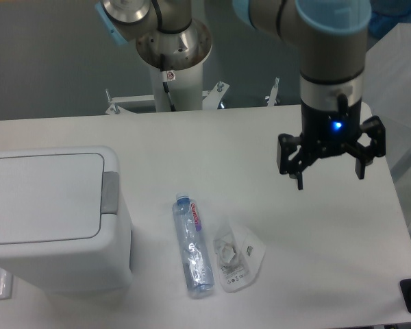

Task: Open the trash can
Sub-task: 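Move the open gripper over to the white trash can's lid edge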

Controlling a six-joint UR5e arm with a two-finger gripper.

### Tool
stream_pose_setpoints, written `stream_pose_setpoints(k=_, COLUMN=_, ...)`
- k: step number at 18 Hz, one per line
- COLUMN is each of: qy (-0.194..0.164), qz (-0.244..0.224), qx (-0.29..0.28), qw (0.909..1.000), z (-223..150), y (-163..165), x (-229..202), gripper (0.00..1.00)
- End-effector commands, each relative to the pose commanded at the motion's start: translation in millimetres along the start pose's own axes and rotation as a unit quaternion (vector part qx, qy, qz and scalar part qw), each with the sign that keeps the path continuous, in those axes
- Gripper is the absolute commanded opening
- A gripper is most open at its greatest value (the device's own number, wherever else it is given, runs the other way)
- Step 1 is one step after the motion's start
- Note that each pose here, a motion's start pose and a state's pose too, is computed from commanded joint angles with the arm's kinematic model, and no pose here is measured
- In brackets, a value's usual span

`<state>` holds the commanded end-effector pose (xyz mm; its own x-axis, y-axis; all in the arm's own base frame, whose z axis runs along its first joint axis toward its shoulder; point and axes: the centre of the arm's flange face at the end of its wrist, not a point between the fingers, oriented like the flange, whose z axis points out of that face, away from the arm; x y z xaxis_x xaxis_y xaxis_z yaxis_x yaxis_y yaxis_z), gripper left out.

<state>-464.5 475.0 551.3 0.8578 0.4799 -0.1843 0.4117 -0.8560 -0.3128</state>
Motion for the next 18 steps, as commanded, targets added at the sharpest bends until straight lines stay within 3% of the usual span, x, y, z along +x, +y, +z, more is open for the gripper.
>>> stream_pose_setpoints(k=11, qy=0.019, qz=0.006, qx=-0.012, qw=0.9997, z=24.8, y=1.6, x=19.0, gripper=1.00)
stream_pose_setpoints(k=15, qy=0.054, qz=-0.044, qx=-0.001, qw=0.9976, z=26.9, y=-1.5, x=32.1, gripper=1.00)
stream_pose_setpoints(k=18, qy=0.087, qz=-0.051, qx=0.010, qw=0.9949, z=26.7, y=-6.9, x=51.9, gripper=1.00)
